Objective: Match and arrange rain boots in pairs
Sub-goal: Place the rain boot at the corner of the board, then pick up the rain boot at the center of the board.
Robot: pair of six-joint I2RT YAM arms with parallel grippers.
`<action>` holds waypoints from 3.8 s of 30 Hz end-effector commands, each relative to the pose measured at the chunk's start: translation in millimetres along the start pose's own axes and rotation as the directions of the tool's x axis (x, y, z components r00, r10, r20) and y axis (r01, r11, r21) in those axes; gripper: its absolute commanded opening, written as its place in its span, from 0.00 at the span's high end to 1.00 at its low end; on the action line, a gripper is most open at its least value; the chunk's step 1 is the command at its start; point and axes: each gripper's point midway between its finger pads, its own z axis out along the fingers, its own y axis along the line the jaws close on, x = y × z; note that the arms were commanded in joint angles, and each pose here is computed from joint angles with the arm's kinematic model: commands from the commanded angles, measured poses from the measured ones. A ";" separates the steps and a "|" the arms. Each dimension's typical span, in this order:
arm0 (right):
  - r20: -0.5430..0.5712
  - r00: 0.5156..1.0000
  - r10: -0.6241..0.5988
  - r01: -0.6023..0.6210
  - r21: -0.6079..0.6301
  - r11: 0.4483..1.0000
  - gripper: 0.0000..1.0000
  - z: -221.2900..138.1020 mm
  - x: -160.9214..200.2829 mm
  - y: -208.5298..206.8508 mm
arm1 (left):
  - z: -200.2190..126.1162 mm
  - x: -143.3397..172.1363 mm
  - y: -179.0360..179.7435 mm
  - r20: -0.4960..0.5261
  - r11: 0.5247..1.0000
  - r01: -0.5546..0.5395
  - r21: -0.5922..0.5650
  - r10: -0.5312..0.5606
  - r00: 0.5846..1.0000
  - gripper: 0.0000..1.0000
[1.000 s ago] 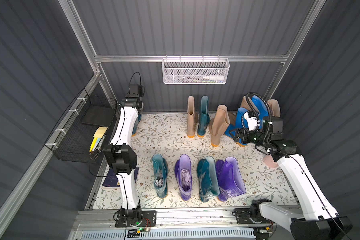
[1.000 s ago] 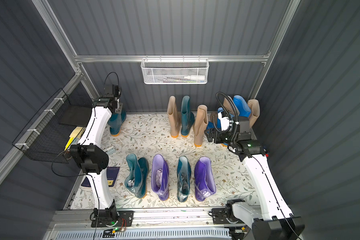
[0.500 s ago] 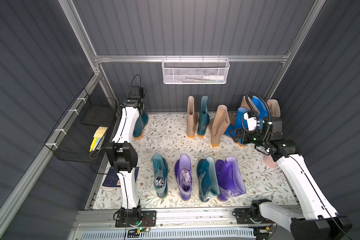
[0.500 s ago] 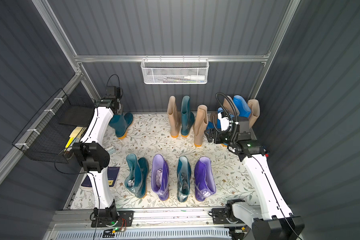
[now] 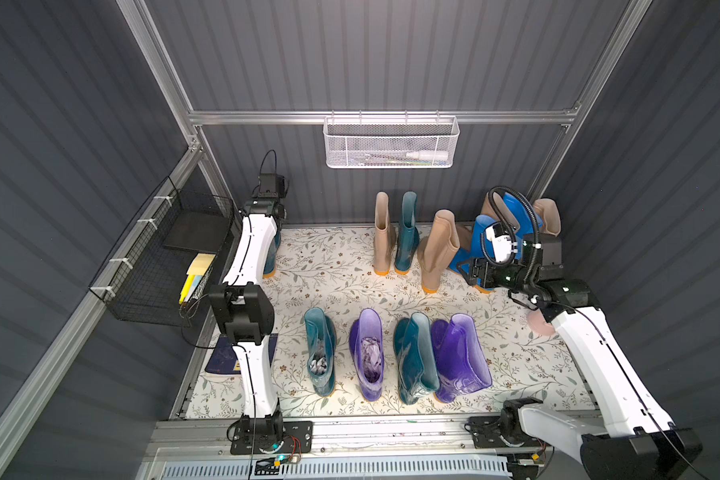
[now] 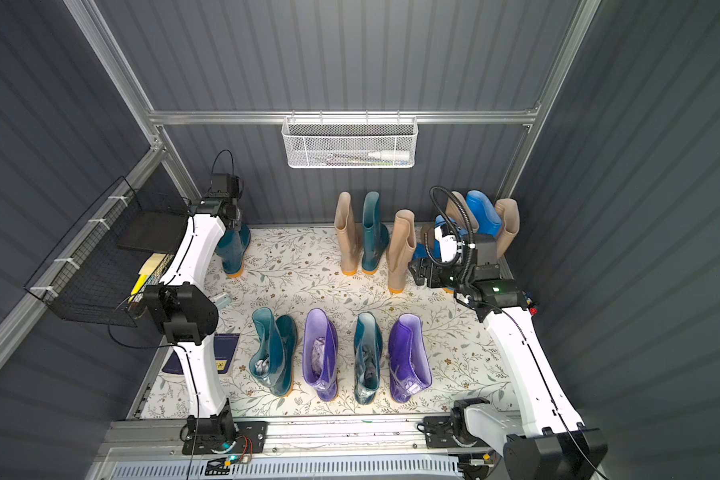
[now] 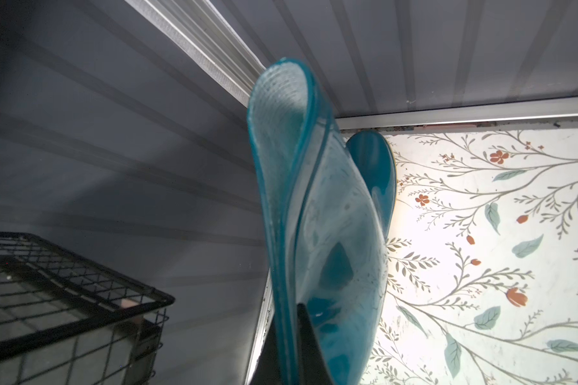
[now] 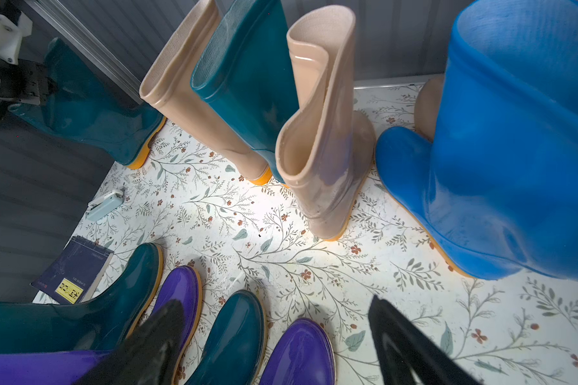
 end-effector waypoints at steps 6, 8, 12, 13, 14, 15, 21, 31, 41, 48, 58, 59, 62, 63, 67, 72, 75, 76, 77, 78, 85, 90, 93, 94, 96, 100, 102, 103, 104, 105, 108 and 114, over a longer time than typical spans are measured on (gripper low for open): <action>-0.016 1.000 -0.015 0.015 0.006 1.000 0.10 3.3 4.9 -1.5 | 5.6 -2.4 12.0 0.002 0.995 0.076 -0.061 -0.076 0.997 1.00; -0.018 1.000 -0.017 0.017 0.007 1.000 0.10 3.7 5.1 -2.1 | 7.3 -0.5 11.2 -0.005 0.995 0.073 -0.064 -0.074 0.997 1.00; -0.019 1.000 -0.022 0.022 0.011 1.000 0.10 3.4 4.7 -2.5 | 9.0 1.1 10.5 -0.013 0.995 0.072 -0.067 -0.073 0.997 1.00; -0.021 1.000 -0.022 0.023 0.011 1.000 0.10 3.6 5.5 -2.8 | 9.3 1.3 10.9 -0.015 0.995 0.072 -0.070 -0.074 0.997 1.00; -0.021 1.000 -0.021 0.022 0.012 1.000 0.10 3.6 5.5 -3.0 | 8.9 1.2 11.8 -0.016 0.995 0.071 -0.074 -0.072 0.997 1.00; -0.022 0.999 -0.025 0.025 0.011 1.000 0.10 3.9 5.2 -2.8 | 8.4 1.2 12.5 -0.017 0.995 0.070 -0.076 -0.071 0.997 1.00; -0.023 0.999 -0.024 0.024 0.005 1.000 0.10 4.8 4.3 -2.0 | 1.9 -3.0 18.0 -0.002 0.994 0.071 -0.081 -0.072 0.997 0.77; -0.023 0.999 -0.023 0.023 -0.001 1.000 0.10 5.3 4.5 -1.1 | -12.9 -13.9 31.4 0.043 0.992 0.079 -0.096 -0.075 0.996 0.52; -0.025 1.000 -0.013 0.013 -0.007 1.000 0.10 6.8 7.2 -0.8 | -24.9 -26.4 34.0 0.082 0.994 0.090 -0.065 -0.085 0.993 0.33; -0.021 1.000 0.007 -0.007 -0.017 1.000 0.10 9.8 15.5 -1.4 | -31.5 -31.5 36.2 0.092 0.995 0.074 -0.065 -0.067 0.993 0.29; -0.015 1.000 0.002 -0.002 -0.014 1.000 0.10 8.4 14.3 -1.5 | -62.5 -49.6 29.0 0.157 0.997 0.073 -0.028 -0.067 0.985 0.25; -0.014 1.000 0.000 0.000 -0.016 1.000 0.09 8.0 14.2 -1.0 | -68.5 -52.2 24.3 0.166 0.998 0.065 -0.022 -0.060 0.984 0.24; -0.007 1.000 0.001 -0.001 -0.023 1.000 0.09 6.3 11.7 1.2 | -87.3 -59.9 11.0 0.198 0.999 0.038 -0.016 -0.034 0.980 0.22; -0.004 1.000 0.003 -0.003 -0.026 1.000 0.09 5.8 10.5 2.1 | -92.9 -61.3 5.8 0.205 1.000 0.026 -0.013 -0.023 0.978 0.22; 0.021 1.000 0.000 0.000 -0.031 1.000 0.10 -1.4 -0.9 7.2 | -116.3 -65.8 -9.4 0.239 0.999 0.017 0.034 -0.024 0.971 0.21; 0.054 0.998 -0.024 0.024 -0.014 1.000 0.10 -10.0 -24.8 17.8 | -143.9 -61.9 -30.8 0.250 0.971 0.055 0.231 -0.114 0.962 0.22; 0.058 0.998 -0.034 0.032 0.034 0.999 0.11 -8.0 -42.8 21.6 | -166.6 -56.7 -49.9 0.246 0.916 0.070 0.394 -0.178 0.953 0.24; 0.066 0.997 -0.039 0.036 0.042 0.998 0.11 -9.1 -50.1 25.4 | -176.0 -55.1 -55.9 0.246 0.888 0.072 0.453 -0.202 0.948 0.25; 0.044 0.998 -0.033 0.031 0.055 0.998 0.11 2.3 -52.5 24.3 | -184.1 -53.6 -60.9 0.245 0.863 0.076 0.499 -0.224 0.943 0.25; 0.043 0.999 -0.033 0.031 0.060 0.998 0.11 6.6 -58.8 27.4 | -192.1 -50.2 -67.9 0.235 0.832 0.083 0.548 -0.249 0.939 0.25; 0.066 0.998 -0.009 0.005 0.054 0.999 0.11 47.7 -96.9 41.7 | -243.5 -20.5 -98.4 0.179 0.649 0.106 0.753 -0.357 0.917 0.26; 0.066 0.997 -0.032 0.028 0.060 0.998 0.11 79.9 -121.6 55.8 | -268.0 -2.2 -108.1 0.150 0.562 0.113 0.819 -0.400 0.904 0.25; 0.057 0.998 -0.039 0.034 0.076 0.997 0.12 100.7 -133.2 61.5 | -277.7 8.6 -115.0 0.142 0.548 0.101 0.830 -0.383 0.913 0.25; 0.057 0.997 -0.044 0.039 0.082 0.996 0.12 108.0 -137.1 64.0 | -280.3 11.4 -115.0 0.146 0.552 0.097 0.828 -0.381 0.913 0.25; 0.049 0.998 -0.046 0.040 0.110 0.993 0.12 125.0 -141.1 62.2 | -283.7 15.7 -113.7 0.151 0.561 0.093 0.823 -0.373 0.915 0.25; 0.021 0.999 -0.030 0.028 0.123 0.992 0.11 154.7 -148.8 61.4 | -290.4 21.9 -108.1 0.157 0.563 0.088 0.821 -0.372 0.915 0.24; 0.019 1.000 -0.018 0.015 0.121 0.993 0.11 167.0 -151.8 61.2 | -291.5 24.6 -106.9 0.158 0.561 0.088 0.823 -0.375 0.913 0.24; 0.014 1.000 -0.014 0.012 0.118 0.993 0.11 174.2 -151.5 61.4 | -290.9 26.2 -106.8 0.159 0.564 0.087 0.821 -0.372 0.914 0.24; 0.011 1.000 -0.015 0.014 0.119 0.993 0.12 179.1 -151.2 62.0 | -290.7 27.5 -106.9 0.158 0.565 0.086 0.821 -0.369 0.916 0.24; 0.012 1.000 -0.014 0.012 0.125 0.992 0.11 185.0 -151.1 60.8 | -290.2 29.0 -107.3 0.158 0.566 0.084 0.820 -0.364 0.918 0.24; -0.001 1.000 -0.007 0.007 0.130 0.991 0.12 201.8 -145.4 58.0 | -288.7 32.1 -108.1 0.154 0.567 0.084 0.819 -0.359 0.920 0.24; -0.037 0.999 0.010 -0.006 0.124 0.992 0.13 225.5 -130.6 55.8 | -285.9 35.9 -110.5 0.150 0.568 0.084 0.819 -0.353 0.923 0.23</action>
